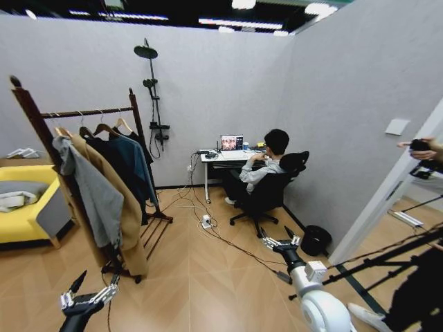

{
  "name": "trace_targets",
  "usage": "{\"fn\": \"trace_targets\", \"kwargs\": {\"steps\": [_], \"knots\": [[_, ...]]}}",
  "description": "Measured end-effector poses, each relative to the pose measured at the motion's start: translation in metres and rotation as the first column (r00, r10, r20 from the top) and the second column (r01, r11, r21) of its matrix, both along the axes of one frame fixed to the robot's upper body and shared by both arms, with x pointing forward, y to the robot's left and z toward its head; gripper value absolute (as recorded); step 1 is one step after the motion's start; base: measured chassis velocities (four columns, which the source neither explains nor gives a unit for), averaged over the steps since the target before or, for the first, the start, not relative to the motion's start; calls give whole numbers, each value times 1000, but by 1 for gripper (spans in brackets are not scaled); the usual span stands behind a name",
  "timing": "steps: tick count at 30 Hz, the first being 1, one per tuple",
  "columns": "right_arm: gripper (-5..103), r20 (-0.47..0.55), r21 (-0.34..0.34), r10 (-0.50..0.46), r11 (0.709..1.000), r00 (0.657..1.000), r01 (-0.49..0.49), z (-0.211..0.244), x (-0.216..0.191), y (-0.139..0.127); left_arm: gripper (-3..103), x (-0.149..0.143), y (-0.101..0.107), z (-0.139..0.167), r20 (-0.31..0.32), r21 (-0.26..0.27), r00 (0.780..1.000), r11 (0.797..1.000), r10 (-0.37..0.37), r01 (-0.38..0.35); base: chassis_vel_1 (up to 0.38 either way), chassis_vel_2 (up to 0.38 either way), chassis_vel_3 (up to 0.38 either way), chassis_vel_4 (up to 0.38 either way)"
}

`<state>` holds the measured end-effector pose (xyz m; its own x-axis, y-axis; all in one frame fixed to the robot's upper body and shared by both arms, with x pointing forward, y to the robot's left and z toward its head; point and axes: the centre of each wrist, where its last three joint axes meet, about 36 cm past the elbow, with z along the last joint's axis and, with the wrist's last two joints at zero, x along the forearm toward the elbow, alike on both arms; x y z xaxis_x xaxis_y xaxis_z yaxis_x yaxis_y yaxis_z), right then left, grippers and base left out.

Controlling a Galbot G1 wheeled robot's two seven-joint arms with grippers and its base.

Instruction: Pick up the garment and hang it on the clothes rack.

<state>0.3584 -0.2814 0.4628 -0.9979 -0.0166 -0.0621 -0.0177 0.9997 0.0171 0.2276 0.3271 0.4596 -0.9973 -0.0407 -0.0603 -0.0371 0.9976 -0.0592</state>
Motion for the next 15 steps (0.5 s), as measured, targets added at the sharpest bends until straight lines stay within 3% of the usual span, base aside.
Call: {"fn": "trace_targets", "kwargs": {"steps": [15], "knots": [[100, 14, 2, 17, 1000, 1000, -17, -7, 7, 2, 100, 0, 0, 0, 0, 0, 1000, 1000, 0, 0, 197, -158, -156, 195]]}}
